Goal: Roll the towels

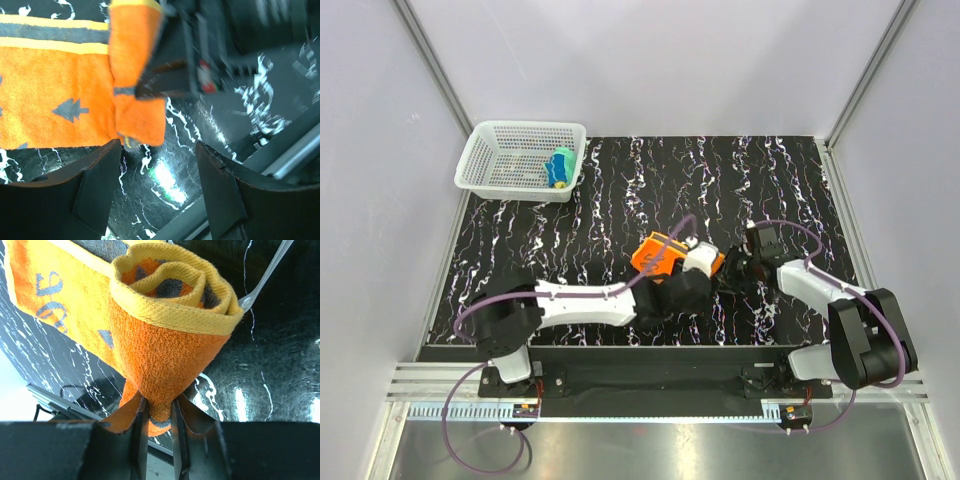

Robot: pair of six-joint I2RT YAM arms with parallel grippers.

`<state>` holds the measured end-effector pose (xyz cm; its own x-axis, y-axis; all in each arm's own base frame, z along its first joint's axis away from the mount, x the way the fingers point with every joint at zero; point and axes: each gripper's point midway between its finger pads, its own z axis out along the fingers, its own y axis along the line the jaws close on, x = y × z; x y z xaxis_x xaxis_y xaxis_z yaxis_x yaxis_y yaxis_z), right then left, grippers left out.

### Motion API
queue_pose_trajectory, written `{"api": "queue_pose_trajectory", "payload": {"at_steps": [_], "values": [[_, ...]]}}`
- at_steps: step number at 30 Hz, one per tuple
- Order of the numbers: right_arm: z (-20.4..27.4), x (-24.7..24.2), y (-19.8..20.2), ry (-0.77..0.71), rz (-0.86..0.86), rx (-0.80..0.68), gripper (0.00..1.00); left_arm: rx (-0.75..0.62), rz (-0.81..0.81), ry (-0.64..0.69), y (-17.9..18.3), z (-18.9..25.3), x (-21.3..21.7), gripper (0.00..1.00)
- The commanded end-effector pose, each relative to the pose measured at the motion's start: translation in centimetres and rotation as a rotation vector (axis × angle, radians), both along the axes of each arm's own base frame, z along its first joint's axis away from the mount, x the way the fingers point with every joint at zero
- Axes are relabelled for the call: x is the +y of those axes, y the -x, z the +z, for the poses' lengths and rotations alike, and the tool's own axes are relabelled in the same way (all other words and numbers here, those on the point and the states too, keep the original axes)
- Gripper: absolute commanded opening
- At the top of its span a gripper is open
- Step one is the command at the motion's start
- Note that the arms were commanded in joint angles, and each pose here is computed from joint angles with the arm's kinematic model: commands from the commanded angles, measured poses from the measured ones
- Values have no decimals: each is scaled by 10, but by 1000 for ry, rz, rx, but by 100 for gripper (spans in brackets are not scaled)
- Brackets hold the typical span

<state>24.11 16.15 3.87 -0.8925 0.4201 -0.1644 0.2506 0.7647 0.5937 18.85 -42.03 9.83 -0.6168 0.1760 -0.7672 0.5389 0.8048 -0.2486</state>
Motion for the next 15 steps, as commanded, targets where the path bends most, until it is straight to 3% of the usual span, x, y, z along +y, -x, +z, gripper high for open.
{"api": "queue_pose_trajectory", "payload": {"at_steps": [1,11,13,15], "values": [[6,1,-3,36,24,5,25,-170,56,-161,-21,-8,7,67],[8,5,6,31,48,28,23,-197,22,-267,-24,-42,-19,69],[9,5,8,30,50,37,24,-195,22,-290,-26,-52,-20,59],[10,7,10,28,58,38,24,-196,24,-293,-26,-54,-20,42]]}}
